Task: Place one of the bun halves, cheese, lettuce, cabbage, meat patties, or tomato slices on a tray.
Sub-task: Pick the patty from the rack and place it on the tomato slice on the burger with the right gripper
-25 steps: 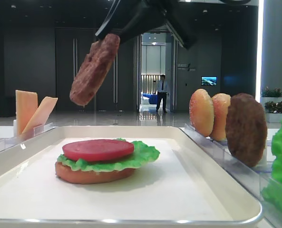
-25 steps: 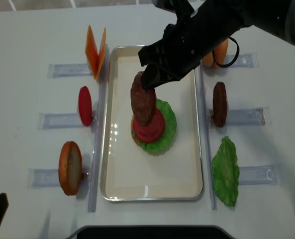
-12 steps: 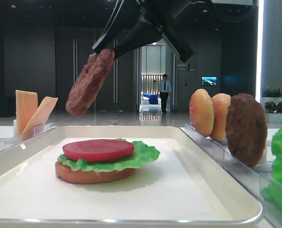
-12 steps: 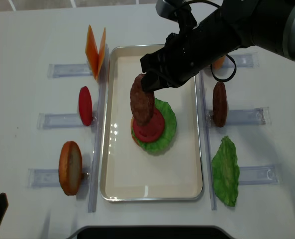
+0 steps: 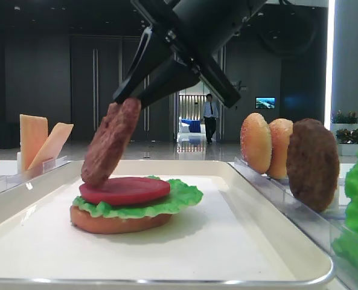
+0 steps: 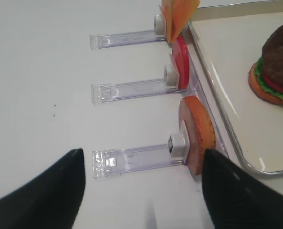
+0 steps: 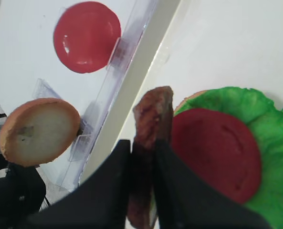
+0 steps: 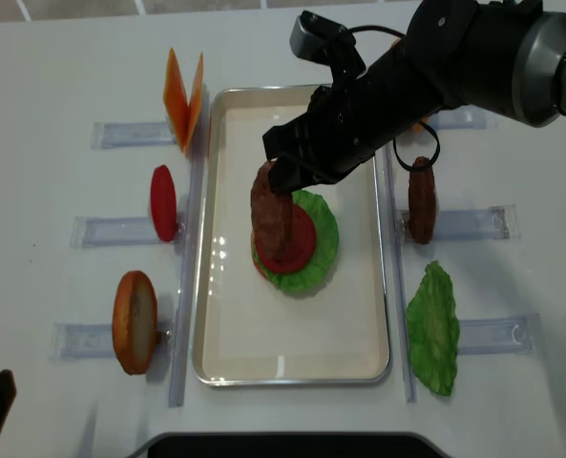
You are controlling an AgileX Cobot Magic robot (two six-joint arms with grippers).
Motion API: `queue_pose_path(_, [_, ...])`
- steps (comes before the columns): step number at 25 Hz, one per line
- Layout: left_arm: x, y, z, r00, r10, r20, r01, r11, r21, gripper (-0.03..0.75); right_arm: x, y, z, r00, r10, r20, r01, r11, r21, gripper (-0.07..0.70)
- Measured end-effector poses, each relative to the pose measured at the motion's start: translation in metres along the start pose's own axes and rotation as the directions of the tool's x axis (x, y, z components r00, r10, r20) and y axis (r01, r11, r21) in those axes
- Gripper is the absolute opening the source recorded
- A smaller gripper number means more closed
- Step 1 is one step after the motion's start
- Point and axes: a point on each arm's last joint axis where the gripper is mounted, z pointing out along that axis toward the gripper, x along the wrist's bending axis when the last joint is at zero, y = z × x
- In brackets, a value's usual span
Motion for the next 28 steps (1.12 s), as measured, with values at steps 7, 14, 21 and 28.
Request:
queue_pose_path(7, [0.000,0.000,0.000,1.000,0.000,0.000,0.000,1.000,0.000,0.581,-0.003,-0.001,0.003,1.000,0.005,0.001,-0.005,1.000,0.015,0.103])
queue_pose_path(14, [0.000,0.000,0.000,1.000,0.000,0.000,0.000,1.000,0.000,0.580,-0.004,-0.002,0.003,1.000,-0.016,0.017,0.015,1.000,0.025,0.103])
queue_pose_path(21, [0.000,0.000,0.000,1.000,0.000,0.000,0.000,1.000,0.000,0.580,-0.005,-0.004,0.003,0.999,-0.039,0.029,0.037,0.998,0.050,0.269])
queue_pose_path(28, [0.000,0.000,0.000,1.000,0.000,0.000,0.000,1.000,0.000,0.580,-0.012,-0.008,0.003,0.992,-0.078,0.101,0.068,0.993,0.094,0.393])
